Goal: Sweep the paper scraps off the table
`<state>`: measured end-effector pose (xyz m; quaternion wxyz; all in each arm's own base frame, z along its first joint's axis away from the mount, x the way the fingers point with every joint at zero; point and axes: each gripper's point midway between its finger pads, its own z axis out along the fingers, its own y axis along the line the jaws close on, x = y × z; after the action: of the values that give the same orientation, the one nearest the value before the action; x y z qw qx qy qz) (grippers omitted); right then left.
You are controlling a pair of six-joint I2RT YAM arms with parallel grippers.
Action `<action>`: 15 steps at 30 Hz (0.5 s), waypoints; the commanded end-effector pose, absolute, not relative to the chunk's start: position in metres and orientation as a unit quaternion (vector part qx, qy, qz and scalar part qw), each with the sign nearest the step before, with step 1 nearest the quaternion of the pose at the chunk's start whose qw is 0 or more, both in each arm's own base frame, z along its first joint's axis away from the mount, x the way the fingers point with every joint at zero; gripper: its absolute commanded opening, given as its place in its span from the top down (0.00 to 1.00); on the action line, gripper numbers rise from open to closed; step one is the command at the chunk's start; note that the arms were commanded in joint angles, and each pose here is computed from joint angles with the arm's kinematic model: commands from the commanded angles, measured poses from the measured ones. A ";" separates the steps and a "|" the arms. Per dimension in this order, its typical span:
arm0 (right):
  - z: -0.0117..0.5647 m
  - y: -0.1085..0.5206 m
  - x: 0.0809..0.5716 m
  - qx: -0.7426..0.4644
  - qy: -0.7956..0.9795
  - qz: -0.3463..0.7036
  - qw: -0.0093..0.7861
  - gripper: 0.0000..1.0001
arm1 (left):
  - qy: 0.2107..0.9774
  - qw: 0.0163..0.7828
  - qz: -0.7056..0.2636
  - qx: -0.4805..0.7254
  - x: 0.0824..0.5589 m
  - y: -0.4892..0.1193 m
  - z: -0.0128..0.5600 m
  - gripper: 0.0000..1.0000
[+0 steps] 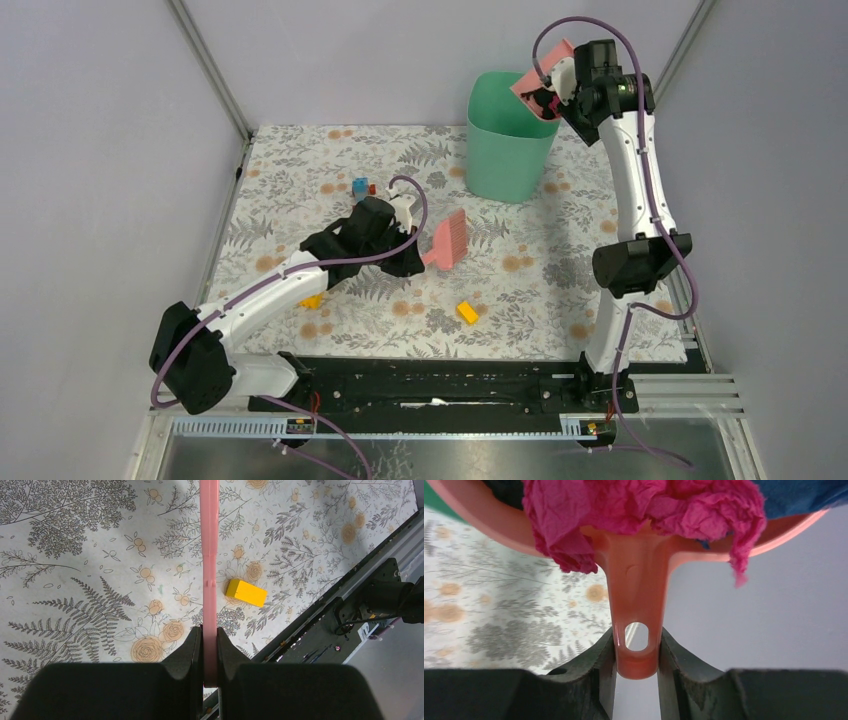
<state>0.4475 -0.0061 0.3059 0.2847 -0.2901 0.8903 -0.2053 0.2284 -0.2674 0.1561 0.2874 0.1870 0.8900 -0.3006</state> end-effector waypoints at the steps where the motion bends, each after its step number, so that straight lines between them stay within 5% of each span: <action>1: 0.340 -0.026 0.467 -0.305 0.850 -0.303 0.306 1.00 | 0.874 0.308 -0.323 0.192 0.234 -0.276 0.170 1.00; 15: 0.383 -0.022 0.506 -0.424 0.715 -0.503 0.235 1.00 | 0.876 0.290 -0.329 0.197 0.230 -0.280 0.165 1.00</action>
<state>0.4955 -0.0231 0.3568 0.2689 -0.3955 0.7717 -0.4192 0.2251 -0.2702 0.1541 0.2769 0.1916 0.8897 -0.3082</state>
